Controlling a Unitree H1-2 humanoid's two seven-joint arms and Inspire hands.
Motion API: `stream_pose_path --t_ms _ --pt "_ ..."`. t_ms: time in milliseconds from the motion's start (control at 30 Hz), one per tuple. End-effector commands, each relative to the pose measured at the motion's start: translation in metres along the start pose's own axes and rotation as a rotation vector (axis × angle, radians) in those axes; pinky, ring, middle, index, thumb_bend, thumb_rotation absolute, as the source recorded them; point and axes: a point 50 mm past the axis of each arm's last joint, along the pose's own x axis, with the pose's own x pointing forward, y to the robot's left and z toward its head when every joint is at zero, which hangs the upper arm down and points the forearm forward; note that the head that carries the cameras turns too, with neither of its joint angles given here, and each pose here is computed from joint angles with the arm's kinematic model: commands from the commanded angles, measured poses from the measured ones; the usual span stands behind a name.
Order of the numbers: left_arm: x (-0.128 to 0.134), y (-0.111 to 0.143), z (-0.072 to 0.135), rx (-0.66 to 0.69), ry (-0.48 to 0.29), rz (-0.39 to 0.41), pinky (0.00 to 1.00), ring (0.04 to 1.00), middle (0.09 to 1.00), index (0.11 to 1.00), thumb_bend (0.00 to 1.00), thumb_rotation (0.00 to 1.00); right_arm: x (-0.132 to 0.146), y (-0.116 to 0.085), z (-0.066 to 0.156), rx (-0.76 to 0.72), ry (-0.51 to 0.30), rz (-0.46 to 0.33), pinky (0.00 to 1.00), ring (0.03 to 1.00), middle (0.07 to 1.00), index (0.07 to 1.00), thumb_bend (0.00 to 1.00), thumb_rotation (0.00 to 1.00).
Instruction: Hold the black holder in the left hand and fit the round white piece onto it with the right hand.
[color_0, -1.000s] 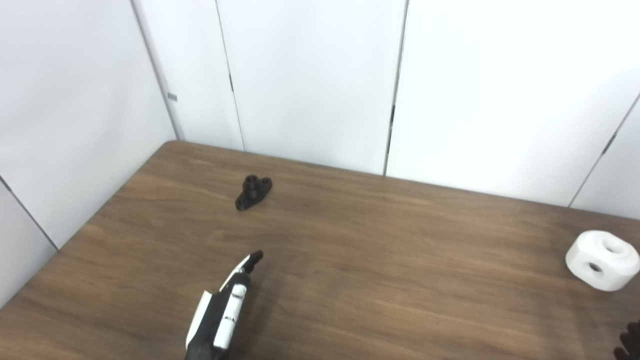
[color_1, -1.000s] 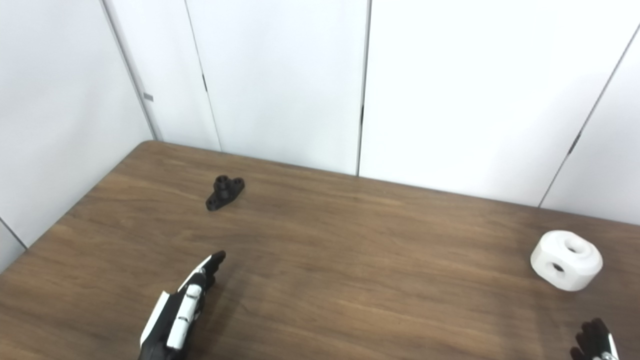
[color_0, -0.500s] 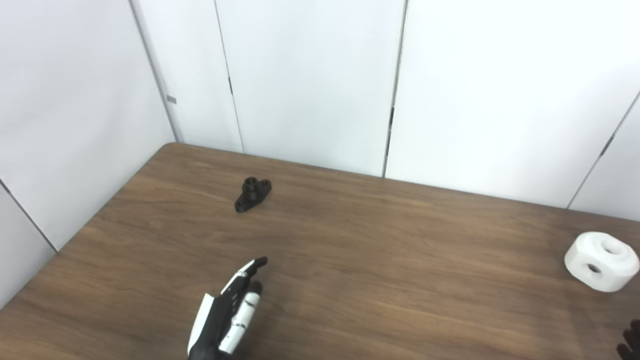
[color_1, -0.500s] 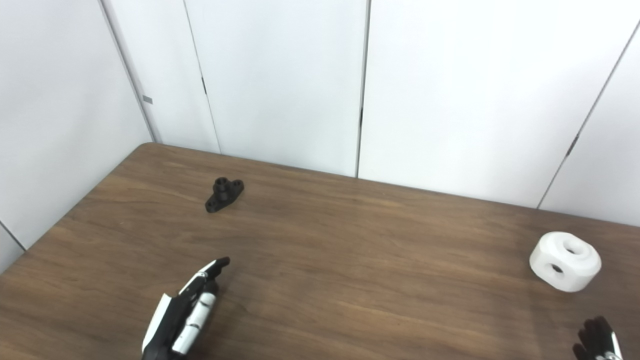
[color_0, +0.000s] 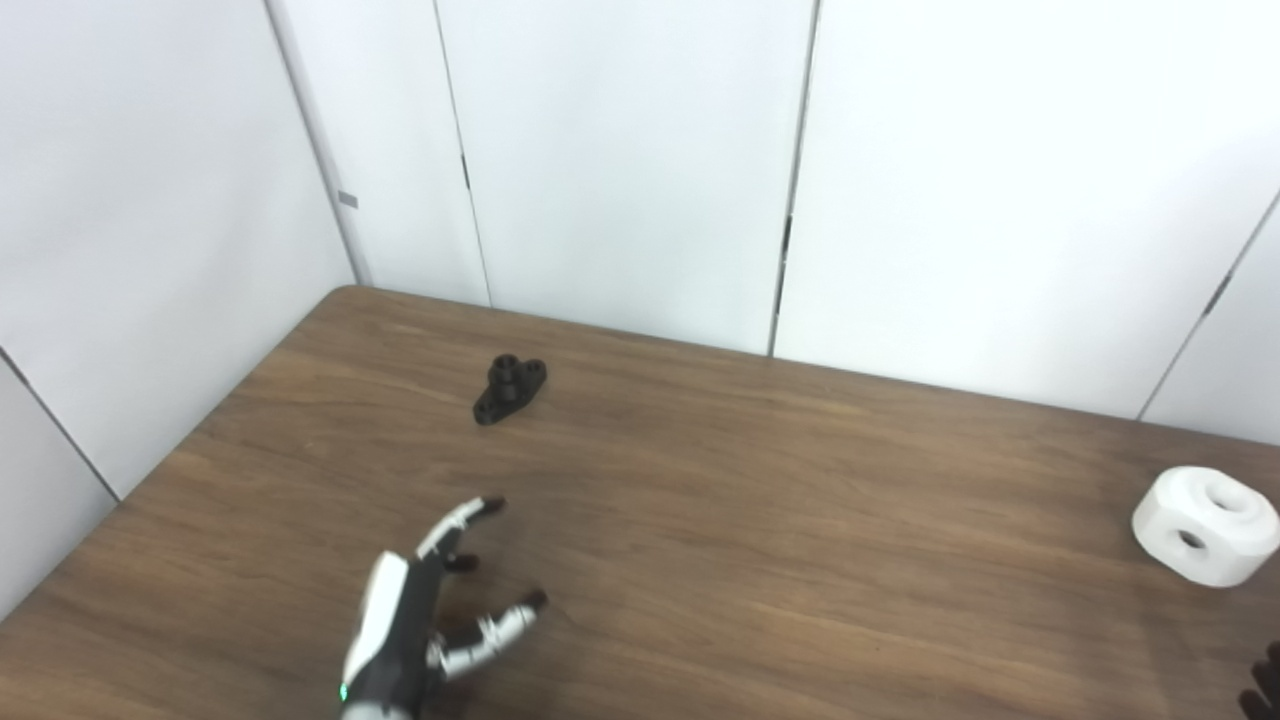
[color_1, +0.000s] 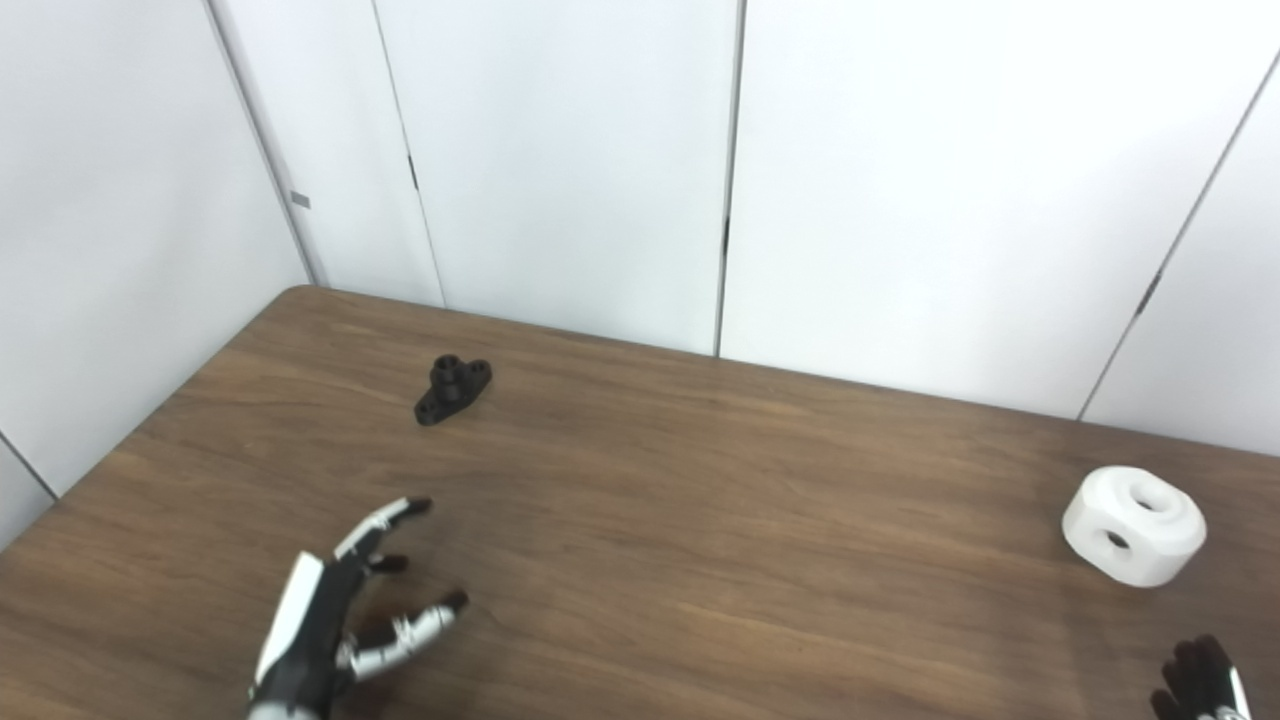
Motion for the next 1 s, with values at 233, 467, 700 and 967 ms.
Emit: stream_pose_path --t_ms 233,467,700,967 --pt "0.057 0.012 0.018 0.145 -0.080 0.120 0.88 0.919 0.886 0.821 0.72 0.16 -0.015 -0.003 -0.026 0.012 0.114 -0.014 1.00 1.000 1.000 1.000 0.73 1.00" --pt "0.090 0.011 0.019 0.188 -0.053 0.153 0.87 0.931 0.893 0.815 0.74 0.21 -0.016 0.000 -0.025 0.019 0.120 -0.013 1.00 1.000 1.000 1.000 0.74 1.00" --pt "0.129 0.013 0.016 0.249 0.000 0.184 0.85 0.924 0.884 0.805 0.79 0.29 -0.018 0.001 -0.024 0.023 0.123 -0.014 1.00 1.000 1.000 1.000 0.73 1.00" --pt "0.158 0.013 0.012 0.299 0.006 0.187 0.92 0.934 0.894 0.799 0.80 0.29 -0.018 0.002 -0.023 0.013 0.124 -0.026 1.00 1.000 0.999 1.000 0.78 1.00"
